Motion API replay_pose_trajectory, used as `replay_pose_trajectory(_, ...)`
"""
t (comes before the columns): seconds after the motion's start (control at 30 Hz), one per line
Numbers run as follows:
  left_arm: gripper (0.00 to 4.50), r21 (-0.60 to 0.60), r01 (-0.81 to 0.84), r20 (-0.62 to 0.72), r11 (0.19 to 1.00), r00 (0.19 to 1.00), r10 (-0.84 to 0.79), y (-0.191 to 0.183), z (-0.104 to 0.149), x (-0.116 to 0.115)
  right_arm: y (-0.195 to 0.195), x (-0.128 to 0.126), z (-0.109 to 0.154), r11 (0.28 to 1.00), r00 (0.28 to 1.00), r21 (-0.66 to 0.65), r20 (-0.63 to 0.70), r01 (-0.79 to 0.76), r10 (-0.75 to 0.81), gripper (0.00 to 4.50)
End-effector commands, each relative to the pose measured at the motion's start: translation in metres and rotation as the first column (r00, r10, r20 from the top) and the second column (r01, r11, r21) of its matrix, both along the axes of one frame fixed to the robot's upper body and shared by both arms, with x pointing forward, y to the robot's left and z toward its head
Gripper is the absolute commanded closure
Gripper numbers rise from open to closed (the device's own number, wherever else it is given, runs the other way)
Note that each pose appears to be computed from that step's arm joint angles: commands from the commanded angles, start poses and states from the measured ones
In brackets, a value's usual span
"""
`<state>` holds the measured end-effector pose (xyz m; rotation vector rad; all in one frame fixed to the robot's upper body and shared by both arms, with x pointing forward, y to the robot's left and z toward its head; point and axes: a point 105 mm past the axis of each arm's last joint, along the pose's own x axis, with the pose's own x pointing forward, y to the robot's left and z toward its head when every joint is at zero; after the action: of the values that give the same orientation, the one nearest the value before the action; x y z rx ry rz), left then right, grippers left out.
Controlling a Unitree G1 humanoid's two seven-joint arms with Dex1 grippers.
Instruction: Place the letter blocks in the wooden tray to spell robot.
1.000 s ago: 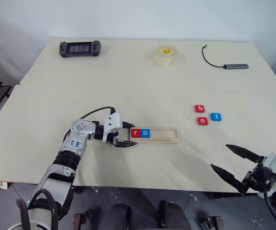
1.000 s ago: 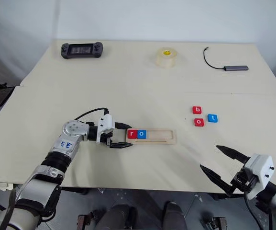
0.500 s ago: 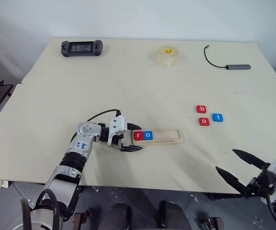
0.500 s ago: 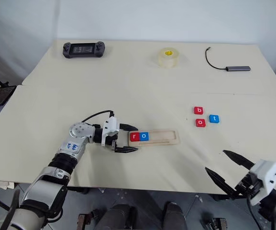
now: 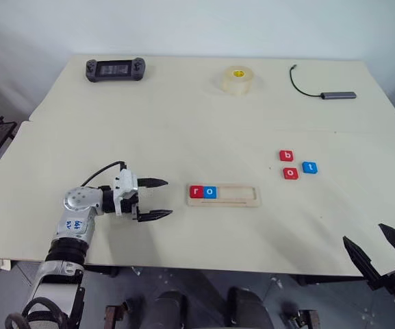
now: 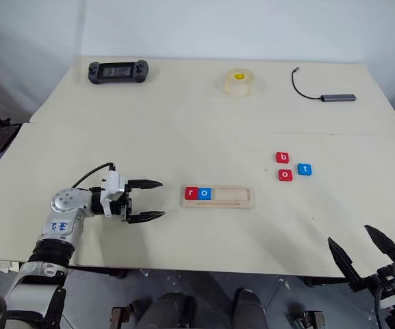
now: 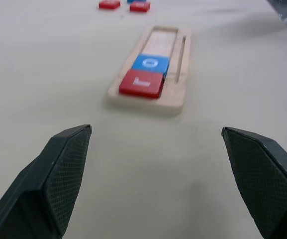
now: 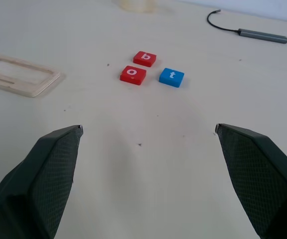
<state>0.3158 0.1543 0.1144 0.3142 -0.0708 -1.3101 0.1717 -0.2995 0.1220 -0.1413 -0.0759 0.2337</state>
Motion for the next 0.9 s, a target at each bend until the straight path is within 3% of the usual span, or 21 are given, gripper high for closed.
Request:
replay_pose_trajectory(0.03,0.05,-0.043,0.001,0.037,0.999,0.999,0.001,0.001,0.016,-0.009,0.008,0.015,0.011,1.000,0.999,-0.003,0.042,-0.025,0.025,0.00)
replay_pose_trajectory(0.17,0.05,-0.105,-0.006,-0.007,0.994,1.000,0.005,-0.001,0.028,-0.016,0.015,0.050,0.027,0.998,0.998,-0.036,0.012,-0.058,0.059,0.00)
replay_pose_trajectory(0.43,0.05,-0.131,-0.052,0.043,0.990,0.997,0.058,-0.010,0.035,-0.016,0.016,0.142,0.051,0.998,0.967,-0.062,-0.254,0.005,-0.020,0.00)
replay_pose_trajectory(0.53,0.05,-0.136,-0.062,0.043,0.989,0.997,0.068,-0.013,0.032,-0.019,0.019,0.174,0.051,0.990,0.938,-0.138,-0.341,0.015,-0.062,0.00)
replay_pose_trajectory(0.7,0.05,-0.152,-0.085,0.049,0.985,0.994,0.093,-0.014,0.032,-0.019,0.022,0.194,0.058,0.993,0.910,-0.099,-0.402,0.068,-0.103,0.00)
replay_pose_trajectory(0.9,0.05,-0.169,-0.092,0.046,0.981,0.994,0.101,-0.013,0.033,-0.021,0.029,0.193,0.061,0.995,0.893,-0.084,-0.440,0.058,-0.090,0.00)
